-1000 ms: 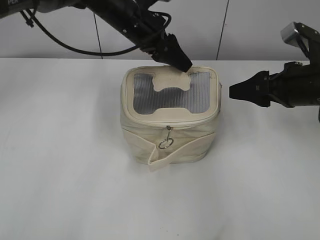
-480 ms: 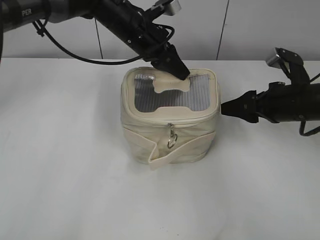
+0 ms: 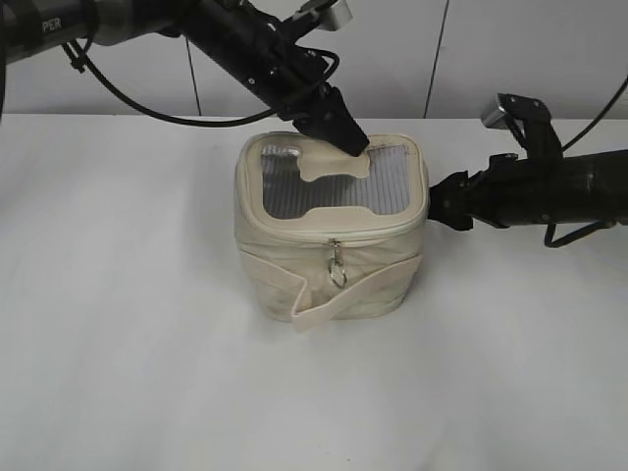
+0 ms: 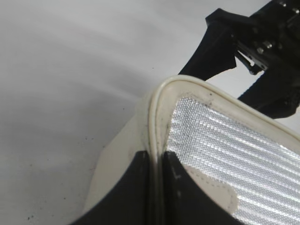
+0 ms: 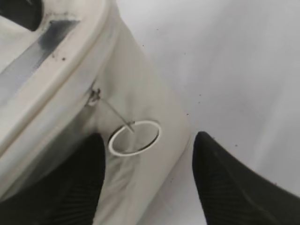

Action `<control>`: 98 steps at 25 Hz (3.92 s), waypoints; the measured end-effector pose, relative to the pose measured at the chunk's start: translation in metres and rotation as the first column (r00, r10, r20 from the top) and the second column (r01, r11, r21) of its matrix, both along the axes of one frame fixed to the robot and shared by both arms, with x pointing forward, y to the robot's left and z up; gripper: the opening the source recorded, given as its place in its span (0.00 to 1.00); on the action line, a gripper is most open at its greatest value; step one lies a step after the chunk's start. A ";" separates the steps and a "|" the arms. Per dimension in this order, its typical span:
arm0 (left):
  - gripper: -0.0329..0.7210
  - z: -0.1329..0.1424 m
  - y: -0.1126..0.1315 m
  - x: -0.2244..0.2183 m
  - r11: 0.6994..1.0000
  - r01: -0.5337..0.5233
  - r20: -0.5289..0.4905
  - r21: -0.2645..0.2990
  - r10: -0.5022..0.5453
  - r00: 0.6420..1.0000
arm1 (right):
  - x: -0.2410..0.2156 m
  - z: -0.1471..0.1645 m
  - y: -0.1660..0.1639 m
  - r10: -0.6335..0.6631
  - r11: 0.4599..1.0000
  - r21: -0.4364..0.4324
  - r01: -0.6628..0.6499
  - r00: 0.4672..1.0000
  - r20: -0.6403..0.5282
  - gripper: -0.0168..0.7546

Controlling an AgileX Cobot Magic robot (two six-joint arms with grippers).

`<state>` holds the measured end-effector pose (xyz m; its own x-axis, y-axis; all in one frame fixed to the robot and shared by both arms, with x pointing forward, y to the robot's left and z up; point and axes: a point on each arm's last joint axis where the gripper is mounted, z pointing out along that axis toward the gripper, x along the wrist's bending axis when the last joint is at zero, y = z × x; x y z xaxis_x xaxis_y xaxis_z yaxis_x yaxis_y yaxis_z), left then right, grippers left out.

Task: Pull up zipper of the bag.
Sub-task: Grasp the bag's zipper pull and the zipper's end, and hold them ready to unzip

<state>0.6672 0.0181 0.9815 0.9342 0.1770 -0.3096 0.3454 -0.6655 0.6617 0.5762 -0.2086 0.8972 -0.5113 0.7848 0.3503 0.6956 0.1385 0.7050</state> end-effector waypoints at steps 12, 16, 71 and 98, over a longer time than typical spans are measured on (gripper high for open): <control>0.11 0.000 0.000 0.001 1.000 -0.008 -0.002 0.003 0.008 1.000 | 0.014 -0.006 0.005 -0.030 0.999 -0.022 0.030 0.999 -0.011 0.03; 0.11 0.000 0.000 0.001 1.000 -0.010 -0.004 0.003 0.010 1.000 | -0.011 0.002 -0.005 -0.052 0.998 -0.028 0.051 0.998 -0.031 0.03; 0.10 -0.002 -0.007 0.005 0.963 -0.262 -0.122 0.062 0.268 0.956 | -0.122 0.046 0.063 0.184 0.983 0.039 -0.180 0.949 -0.257 0.07; 0.10 0.008 -0.017 -0.003 0.971 -0.216 0.020 0.104 0.216 0.976 | -0.099 0.045 0.001 -0.078 0.976 -0.207 0.066 0.996 -0.049 0.64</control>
<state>0.6640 0.0014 0.9897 0.8727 0.4059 -0.2712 0.4835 -0.6416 0.5955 0.4771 -0.2074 0.9421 -0.4350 0.8767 0.2053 0.7470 0.2240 0.6260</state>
